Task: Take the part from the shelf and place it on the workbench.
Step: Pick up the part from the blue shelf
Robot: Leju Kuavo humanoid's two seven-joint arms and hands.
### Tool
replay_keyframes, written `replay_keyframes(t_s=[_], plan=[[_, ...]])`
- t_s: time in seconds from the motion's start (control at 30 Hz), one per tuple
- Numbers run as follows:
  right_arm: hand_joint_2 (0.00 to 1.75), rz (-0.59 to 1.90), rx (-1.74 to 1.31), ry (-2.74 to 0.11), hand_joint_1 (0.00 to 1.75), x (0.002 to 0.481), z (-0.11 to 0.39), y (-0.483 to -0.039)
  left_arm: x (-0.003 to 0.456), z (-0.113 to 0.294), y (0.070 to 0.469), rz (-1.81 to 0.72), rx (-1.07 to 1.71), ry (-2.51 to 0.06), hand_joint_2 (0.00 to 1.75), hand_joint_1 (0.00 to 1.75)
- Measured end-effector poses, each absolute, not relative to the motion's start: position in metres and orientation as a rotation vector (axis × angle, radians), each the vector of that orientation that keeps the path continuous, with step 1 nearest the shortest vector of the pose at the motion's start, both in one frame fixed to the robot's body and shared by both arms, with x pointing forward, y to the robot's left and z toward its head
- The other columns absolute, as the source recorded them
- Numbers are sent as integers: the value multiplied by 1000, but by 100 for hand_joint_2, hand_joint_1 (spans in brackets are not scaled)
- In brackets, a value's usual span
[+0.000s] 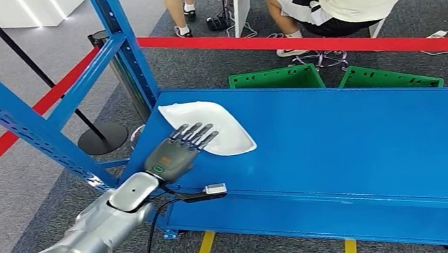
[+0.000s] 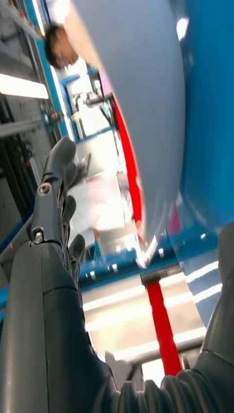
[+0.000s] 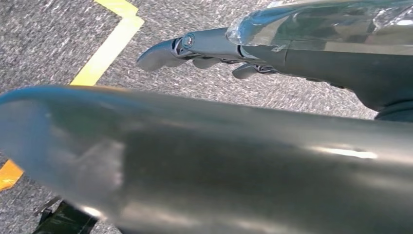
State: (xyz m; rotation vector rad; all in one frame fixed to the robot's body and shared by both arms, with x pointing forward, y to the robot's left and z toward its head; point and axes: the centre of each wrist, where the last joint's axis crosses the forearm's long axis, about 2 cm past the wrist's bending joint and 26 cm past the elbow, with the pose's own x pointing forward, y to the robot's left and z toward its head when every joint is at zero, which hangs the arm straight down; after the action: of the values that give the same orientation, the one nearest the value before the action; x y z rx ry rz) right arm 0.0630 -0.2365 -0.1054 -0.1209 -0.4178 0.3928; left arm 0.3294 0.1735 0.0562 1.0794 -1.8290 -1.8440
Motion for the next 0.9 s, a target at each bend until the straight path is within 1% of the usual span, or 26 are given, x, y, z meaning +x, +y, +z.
replay_keyframes(t_s=[0.13, 0.3, 0.57, 0.9], plan=[[0, 400, -119, -431, 0, 71, -104, -236, 324, 64, 144, -1855, 1034, -1930, 175, 0], [0, 399, -122, -420, 0, 72, -104, -236, 321, 73, 126, -1867, 1020, -2009, 175, 0], [0, 388, -119, -432, 0, 74, -104, -235, 336, 96, 112, -1809, 1058, -2069, 175, 0], [0, 388, -118, -435, 0, 74, -103, -235, 339, 99, 112, -1777, 1048, -2067, 175, 0]])
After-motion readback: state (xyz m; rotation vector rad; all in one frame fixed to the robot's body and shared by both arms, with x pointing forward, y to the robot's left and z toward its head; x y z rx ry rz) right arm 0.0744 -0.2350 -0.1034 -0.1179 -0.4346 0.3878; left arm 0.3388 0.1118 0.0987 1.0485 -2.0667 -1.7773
